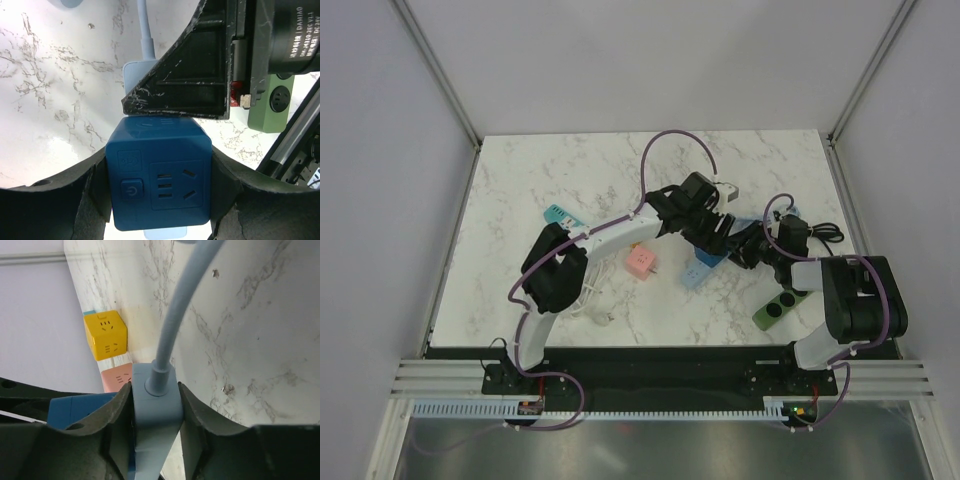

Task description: Pull the plug off the socket

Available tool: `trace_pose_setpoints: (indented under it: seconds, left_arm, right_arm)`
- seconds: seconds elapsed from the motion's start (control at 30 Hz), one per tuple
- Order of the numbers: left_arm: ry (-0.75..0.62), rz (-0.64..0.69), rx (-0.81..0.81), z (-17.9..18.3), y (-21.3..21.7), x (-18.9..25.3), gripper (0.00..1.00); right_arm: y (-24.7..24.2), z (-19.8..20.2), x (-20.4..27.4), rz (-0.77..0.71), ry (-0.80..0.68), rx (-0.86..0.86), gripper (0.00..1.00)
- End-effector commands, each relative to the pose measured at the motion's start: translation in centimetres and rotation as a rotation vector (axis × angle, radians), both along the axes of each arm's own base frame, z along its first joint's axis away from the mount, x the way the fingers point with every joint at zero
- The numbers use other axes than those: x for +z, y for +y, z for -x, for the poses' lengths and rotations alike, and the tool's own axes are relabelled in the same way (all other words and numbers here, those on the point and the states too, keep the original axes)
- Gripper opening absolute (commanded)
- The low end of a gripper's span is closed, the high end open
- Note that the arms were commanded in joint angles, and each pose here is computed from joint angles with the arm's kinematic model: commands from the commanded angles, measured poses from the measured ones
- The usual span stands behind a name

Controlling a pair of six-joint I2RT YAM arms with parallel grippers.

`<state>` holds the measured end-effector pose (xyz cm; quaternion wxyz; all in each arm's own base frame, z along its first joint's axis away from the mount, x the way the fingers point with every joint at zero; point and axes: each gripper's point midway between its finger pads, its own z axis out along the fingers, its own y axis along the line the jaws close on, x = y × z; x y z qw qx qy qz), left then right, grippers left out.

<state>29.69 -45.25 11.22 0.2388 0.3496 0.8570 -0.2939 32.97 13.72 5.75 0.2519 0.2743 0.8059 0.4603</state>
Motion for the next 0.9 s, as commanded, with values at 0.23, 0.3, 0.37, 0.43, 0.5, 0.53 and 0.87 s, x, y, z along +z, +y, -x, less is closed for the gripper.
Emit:
trace_pose_setpoints:
  seconds: [0.23, 0.3, 0.37, 0.43, 0.5, 0.53, 0.87]
  left_arm:
    - [-0.017, 0.258, -0.087, 1.3, -3.6, 7.5, 0.02]
    - [-0.012, 0.283, -0.121, 1.4, -3.6, 8.3, 0.02]
    - [0.003, 0.331, -0.156, 1.6, -3.4, 9.8, 0.02]
    - [0.034, 0.398, -0.159, 1.2, -2.4, 11.3, 0.02]
    - [0.024, 0.529, -0.150, 0.2, -2.2, 13.7, 0.02]
    - [0.031, 0.540, -0.154, 0.5, -1.8, 13.7, 0.02]
    - [-0.150, 0.180, -0.092, 2.4, -0.2, 8.1, 0.02]
  right_arm:
    - [-1.3, 0.5, -2.1, 0.270, -0.059, 0.094, 0.00]
    - [-2.3, 0.7, -2.2, 0.352, -0.078, 0.089, 0.00]
    - [-3.8, 1.0, -2.7, 0.457, -0.069, 0.070, 0.00]
    - [-4.7, 1.5, -3.2, 0.515, -0.038, 0.067, 0.00]
    - [-4.8, 1.5, -3.0, 0.526, -0.042, 0.072, 0.00]
    - [-5.0, 1.6, -3.2, 0.530, -0.035, 0.066, 0.00]
    - [-2.4, 0.4, -1.9, 0.283, -0.033, 0.019, 0.00]
